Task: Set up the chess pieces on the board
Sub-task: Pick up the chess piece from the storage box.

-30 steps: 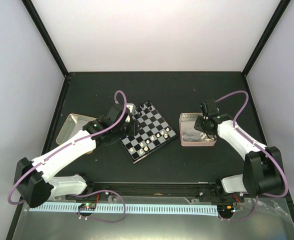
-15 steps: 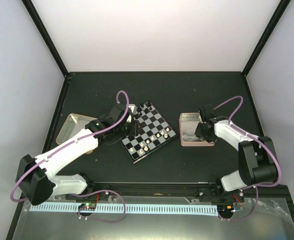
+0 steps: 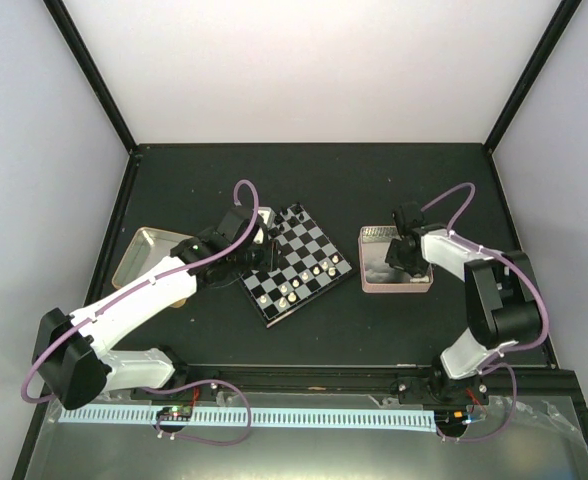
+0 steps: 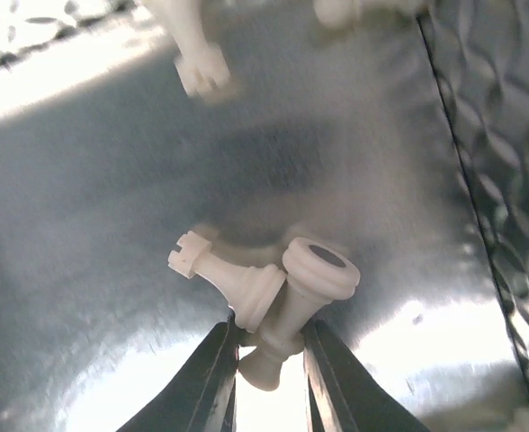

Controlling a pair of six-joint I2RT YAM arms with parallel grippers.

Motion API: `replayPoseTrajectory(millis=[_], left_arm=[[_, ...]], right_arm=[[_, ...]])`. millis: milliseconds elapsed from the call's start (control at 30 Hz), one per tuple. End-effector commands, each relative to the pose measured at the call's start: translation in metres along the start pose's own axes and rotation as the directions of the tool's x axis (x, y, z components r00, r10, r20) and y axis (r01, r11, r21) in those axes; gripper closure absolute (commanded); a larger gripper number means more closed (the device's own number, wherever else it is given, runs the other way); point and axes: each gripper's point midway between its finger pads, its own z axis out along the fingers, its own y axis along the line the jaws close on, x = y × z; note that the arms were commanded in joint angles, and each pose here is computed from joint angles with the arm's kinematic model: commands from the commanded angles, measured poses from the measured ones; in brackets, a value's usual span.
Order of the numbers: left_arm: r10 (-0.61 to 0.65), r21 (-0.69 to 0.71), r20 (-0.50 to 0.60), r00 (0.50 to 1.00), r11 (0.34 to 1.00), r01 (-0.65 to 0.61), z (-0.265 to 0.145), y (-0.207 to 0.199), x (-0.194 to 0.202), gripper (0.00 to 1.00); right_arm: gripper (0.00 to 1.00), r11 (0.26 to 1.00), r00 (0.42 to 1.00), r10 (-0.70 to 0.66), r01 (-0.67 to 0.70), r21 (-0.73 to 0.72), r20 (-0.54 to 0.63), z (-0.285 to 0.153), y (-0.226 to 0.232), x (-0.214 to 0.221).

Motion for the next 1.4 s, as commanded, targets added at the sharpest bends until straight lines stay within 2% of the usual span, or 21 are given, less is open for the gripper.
replayPoseTrajectory(millis=[0,300,367,533,867,1033,1367], left_arm=[[0.004,0.021,0.039,0.999,1.000,-0.004,-0.006,-0.007,-0.017,0.57],[0.002,0.012,0.035,0.999,1.000,-0.002,-0.007,-0.004,-0.015,0.58],[0.003,0.014,0.033,0.999,1.000,-0.003,-0.007,-0.005,-0.015,0.57],[0.003,0.016,0.036,0.999,1.000,-0.003,-0.008,-0.005,-0.015,0.57],[0.000,0.017,0.037,0.999,1.000,-0.001,-0.009,-0.005,-0.015,0.57],[-0.002,0.022,0.040,0.999,1.000,0.001,-0.010,-0.005,-0.015,0.57],[-0.003,0.025,0.041,0.999,1.000,0.002,-0.011,-0.005,-0.015,0.57]], right_arm=[[0.77,0.999,0.995,-0.032,0.031,0.019,0.096,0.001,0.008,-0.034],[0.65,0.997,0.991,-0.067,0.064,0.031,0.120,-0.003,0.012,-0.049],[0.66,0.997,0.993,-0.066,0.063,0.032,0.101,-0.001,0.012,-0.046],[0.75,0.998,0.997,-0.041,0.038,0.047,0.063,0.009,0.006,-0.034],[0.80,0.998,0.999,-0.024,0.023,0.050,0.021,0.019,0.000,-0.028],[0.69,0.998,0.998,-0.039,0.037,0.042,0.041,0.012,0.001,-0.033],[0.63,0.998,0.993,-0.057,0.053,0.045,0.105,-0.016,0.002,-0.051]])
